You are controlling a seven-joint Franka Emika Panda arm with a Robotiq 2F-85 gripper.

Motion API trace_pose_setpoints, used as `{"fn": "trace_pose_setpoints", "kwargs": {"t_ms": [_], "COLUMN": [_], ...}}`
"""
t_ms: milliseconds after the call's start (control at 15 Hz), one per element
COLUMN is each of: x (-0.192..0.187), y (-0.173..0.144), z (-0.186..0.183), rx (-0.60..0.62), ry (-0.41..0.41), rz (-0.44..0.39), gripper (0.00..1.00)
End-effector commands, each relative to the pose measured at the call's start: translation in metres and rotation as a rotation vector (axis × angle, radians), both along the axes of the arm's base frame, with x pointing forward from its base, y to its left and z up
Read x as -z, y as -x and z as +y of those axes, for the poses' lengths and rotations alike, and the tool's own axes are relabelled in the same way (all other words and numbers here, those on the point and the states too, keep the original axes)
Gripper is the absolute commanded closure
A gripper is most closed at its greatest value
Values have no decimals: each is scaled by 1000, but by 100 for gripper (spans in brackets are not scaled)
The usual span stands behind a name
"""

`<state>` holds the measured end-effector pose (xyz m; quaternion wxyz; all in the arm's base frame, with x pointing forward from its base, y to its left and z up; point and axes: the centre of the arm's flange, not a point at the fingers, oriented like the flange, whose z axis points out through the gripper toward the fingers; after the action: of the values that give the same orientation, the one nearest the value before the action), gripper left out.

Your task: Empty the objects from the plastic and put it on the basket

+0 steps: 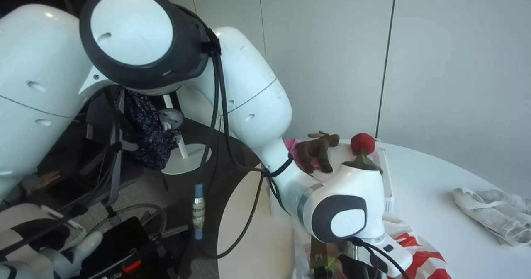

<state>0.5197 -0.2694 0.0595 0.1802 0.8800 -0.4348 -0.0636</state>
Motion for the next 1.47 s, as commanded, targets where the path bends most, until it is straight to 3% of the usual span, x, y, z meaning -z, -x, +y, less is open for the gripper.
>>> {"fn": "trace_pose_setpoints", "kwargs": {"t_ms": [0,333,667,1000,1067,1133,1333,1400], "x": [-10,-31,-28,-14,-12,-12,-13,-17], "y": [9,7,9,11,12,12,12,12], "z": [15,39,49,47,47,48,48,47], "rx": [55,89,127,106,101,91,82,84], "ry": [14,6,16,37,42,33,44,45], "rz": [-10,-21,41,-6,-20,-36,-63,-55], "gripper": [0,0,0,0,25,27,51,55]}}
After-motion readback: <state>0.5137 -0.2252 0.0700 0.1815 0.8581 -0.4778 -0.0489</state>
